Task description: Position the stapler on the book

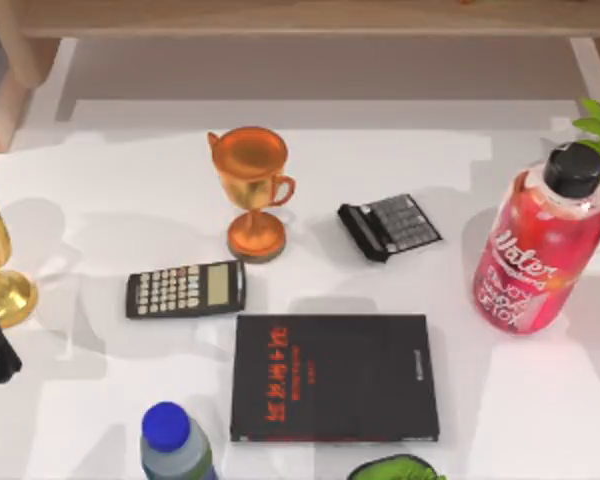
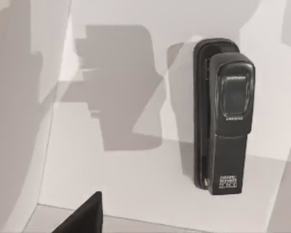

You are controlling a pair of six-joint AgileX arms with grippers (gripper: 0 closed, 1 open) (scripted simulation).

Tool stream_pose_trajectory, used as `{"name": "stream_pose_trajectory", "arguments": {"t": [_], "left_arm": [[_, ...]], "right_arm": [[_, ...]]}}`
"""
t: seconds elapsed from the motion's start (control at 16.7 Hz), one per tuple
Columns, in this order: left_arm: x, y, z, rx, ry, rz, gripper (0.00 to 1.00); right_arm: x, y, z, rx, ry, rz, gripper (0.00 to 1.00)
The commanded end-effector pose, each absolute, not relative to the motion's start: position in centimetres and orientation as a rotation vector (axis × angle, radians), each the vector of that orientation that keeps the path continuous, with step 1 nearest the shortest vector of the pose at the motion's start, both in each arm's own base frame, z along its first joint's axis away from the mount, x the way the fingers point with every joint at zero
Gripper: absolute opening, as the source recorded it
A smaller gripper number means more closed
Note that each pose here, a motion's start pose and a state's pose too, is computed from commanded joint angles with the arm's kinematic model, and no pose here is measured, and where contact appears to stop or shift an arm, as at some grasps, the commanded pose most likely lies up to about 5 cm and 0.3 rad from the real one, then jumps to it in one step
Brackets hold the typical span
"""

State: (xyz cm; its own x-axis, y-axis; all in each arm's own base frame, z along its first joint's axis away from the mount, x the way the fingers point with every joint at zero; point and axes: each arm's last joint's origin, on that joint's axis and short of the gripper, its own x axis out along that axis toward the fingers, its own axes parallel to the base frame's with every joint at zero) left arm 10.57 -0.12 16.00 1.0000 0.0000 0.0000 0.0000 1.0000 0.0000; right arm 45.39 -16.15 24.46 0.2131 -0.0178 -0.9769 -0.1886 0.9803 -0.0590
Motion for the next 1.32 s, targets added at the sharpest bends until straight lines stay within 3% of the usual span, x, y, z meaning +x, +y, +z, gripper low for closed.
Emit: {"name": "stream_pose_trajectory", "arguments": {"t": [0.42, 1.32], "left_arm": [[10.6, -0.1, 16.0, 0.000, 0.000, 0.000, 1.00], [10.6, -0.1, 16.0, 0.000, 0.000, 0.000, 1.00]], "right_arm": [[48.0, -18.3, 18.7, -0.180, 1.460, 0.199, 1.00], [47.9, -18.2, 17.3, -0.180, 1.463, 0.205, 1.00]]}}
